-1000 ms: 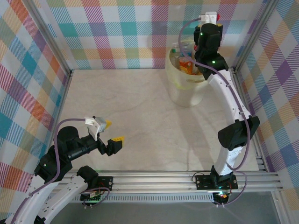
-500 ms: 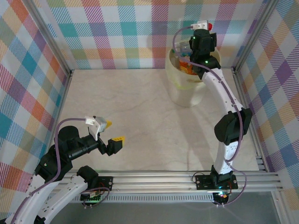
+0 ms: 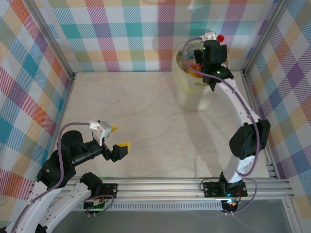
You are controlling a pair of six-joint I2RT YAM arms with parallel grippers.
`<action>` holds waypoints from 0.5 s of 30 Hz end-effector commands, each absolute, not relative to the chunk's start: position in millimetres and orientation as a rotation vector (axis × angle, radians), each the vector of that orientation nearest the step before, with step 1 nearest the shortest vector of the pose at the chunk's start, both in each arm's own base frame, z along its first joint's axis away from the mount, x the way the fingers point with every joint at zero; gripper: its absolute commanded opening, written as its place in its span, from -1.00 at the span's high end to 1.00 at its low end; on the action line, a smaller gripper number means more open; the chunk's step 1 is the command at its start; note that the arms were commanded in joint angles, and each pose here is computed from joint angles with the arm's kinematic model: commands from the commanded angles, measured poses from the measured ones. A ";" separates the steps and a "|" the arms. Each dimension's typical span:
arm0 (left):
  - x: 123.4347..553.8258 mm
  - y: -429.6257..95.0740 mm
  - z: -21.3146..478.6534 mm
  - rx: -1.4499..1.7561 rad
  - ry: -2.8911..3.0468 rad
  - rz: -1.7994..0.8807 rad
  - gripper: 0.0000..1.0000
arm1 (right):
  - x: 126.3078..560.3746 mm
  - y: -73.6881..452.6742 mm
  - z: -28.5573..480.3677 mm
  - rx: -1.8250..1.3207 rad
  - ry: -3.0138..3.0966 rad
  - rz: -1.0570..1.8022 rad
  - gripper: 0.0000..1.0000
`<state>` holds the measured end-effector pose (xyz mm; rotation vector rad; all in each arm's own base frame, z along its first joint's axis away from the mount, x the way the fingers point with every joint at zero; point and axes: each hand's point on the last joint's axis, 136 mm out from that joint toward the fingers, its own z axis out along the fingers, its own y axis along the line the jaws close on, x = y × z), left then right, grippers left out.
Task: Put the plastic bottles in the bin
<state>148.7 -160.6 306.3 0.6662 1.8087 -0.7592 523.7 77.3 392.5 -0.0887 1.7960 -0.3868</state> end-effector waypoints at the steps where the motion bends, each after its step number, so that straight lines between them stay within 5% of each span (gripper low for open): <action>1: 150.6 -161.9 305.0 0.669 1.816 -0.765 -1.00 | 498.7 86.3 425.5 -0.092 1.735 -0.243 -0.75; 15: 152.4 -164.5 302.5 0.675 1.831 -0.772 -1.00 | 489.6 78.1 437.7 0.033 1.821 -0.132 -0.84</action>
